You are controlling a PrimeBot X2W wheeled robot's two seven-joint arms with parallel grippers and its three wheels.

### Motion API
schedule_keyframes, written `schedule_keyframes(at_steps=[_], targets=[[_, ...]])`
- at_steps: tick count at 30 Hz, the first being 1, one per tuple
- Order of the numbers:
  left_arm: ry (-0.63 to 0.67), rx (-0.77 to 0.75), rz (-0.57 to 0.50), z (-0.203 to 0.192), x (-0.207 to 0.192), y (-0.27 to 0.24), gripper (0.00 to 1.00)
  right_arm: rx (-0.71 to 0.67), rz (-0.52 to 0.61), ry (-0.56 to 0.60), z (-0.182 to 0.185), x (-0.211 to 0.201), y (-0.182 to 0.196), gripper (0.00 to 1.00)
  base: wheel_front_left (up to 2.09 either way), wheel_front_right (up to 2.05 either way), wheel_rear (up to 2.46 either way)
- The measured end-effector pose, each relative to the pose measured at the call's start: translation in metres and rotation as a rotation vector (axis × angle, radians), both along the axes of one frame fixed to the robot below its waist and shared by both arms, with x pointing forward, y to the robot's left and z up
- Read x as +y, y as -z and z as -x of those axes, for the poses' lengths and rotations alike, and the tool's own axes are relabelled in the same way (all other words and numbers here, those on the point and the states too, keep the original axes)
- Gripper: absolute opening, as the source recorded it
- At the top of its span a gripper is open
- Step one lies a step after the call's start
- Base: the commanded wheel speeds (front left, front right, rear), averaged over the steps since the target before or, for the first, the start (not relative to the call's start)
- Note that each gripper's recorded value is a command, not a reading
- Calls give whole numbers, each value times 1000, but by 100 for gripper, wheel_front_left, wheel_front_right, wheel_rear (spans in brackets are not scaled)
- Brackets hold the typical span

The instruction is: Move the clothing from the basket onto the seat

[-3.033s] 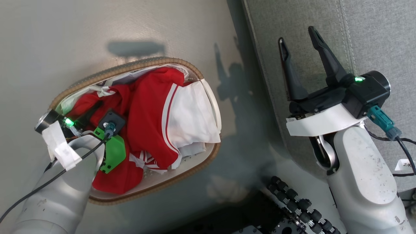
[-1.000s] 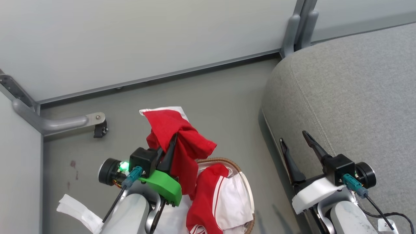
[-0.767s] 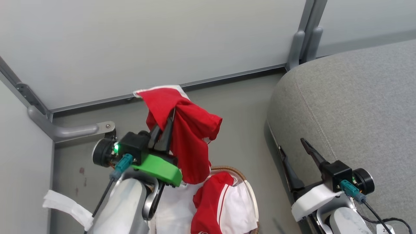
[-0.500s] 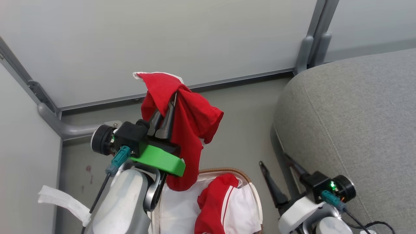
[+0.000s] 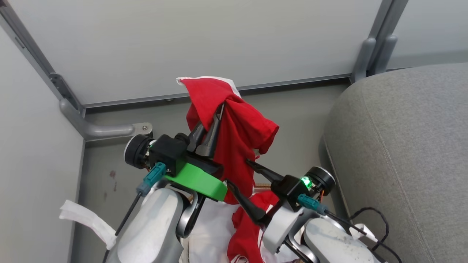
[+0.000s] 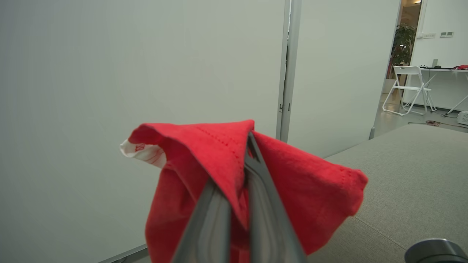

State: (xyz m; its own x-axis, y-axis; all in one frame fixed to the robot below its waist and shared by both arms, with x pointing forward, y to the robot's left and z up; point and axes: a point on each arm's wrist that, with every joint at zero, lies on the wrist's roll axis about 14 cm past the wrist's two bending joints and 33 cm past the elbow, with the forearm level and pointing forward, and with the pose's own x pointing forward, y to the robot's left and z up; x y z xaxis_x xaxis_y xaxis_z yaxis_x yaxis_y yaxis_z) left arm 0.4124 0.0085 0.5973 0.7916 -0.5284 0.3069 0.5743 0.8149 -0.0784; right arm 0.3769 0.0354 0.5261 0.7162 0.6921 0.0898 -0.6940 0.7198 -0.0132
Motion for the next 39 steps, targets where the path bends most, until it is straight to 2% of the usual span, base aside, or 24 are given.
schedule_keyframes(at_steps=[4, 12, 26, 39], targets=[[13, 5, 0, 5, -3, 1, 0, -11, 41, -6, -14, 4, 2, 100, 0, 0, 0], [29, 12, 1, 10, -7, 1, 0, -4, 26, -37, -20, 16, 0, 100, 0, 0, 0], [26, 14, 1, 5, -8, 1, 0, 56, 50, 31, -32, -2, 23, 100, 0, 0, 0], [69, 12, -1, 15, -18, 1, 0, 43, 32, 30, -41, 2, 16, 100, 0, 0, 0]])
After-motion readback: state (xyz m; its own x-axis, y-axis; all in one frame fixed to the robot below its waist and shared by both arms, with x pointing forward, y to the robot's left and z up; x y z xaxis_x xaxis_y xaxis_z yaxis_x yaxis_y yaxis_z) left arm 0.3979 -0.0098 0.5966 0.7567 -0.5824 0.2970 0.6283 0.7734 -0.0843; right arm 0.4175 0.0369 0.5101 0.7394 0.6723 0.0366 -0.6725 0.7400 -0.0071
